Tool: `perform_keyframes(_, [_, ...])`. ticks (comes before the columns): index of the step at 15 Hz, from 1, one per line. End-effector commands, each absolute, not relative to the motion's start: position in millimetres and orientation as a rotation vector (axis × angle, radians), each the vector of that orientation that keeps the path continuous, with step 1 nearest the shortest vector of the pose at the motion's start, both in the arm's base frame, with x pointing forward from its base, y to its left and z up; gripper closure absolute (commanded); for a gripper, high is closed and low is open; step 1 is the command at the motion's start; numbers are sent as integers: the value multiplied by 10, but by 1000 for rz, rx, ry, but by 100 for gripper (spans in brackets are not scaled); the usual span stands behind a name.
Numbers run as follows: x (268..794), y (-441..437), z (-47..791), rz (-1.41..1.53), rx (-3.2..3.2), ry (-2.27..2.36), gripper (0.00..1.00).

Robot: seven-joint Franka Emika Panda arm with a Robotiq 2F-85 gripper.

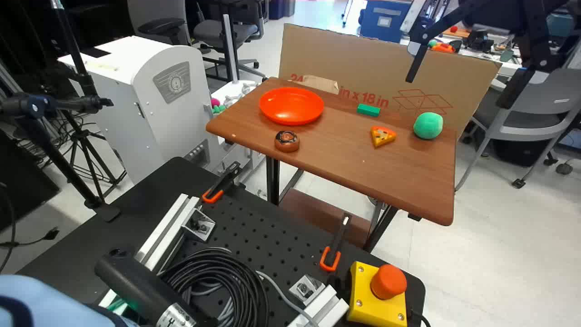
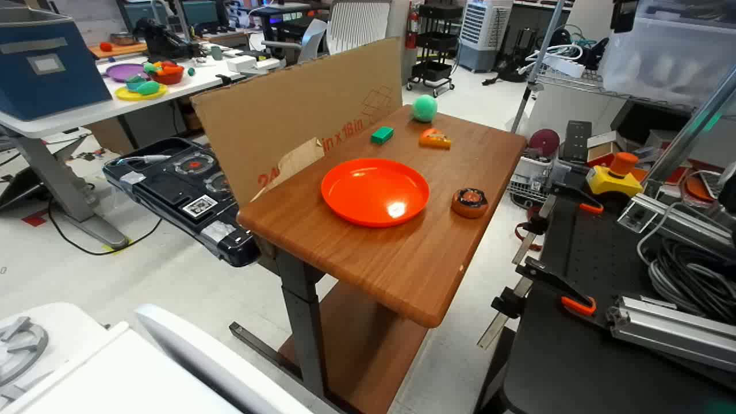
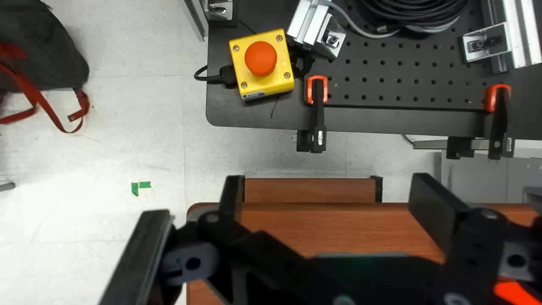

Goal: Move the slice of pizza closer to the right edge

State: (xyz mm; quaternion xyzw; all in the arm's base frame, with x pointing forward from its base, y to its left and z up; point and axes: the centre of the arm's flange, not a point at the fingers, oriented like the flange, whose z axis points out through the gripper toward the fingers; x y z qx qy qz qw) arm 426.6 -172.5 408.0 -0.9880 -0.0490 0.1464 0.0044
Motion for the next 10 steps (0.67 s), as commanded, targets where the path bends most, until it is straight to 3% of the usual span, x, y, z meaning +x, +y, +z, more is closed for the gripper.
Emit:
perform_keyframes(1, [4267, -1725, 4082, 458, -3096, -153, 0])
perform_keyframes(5, [4268, -1725, 4083, 458, -3096, -153, 0])
perform_keyframes(10, [4792, -1667, 3932, 340, -3050, -140, 0])
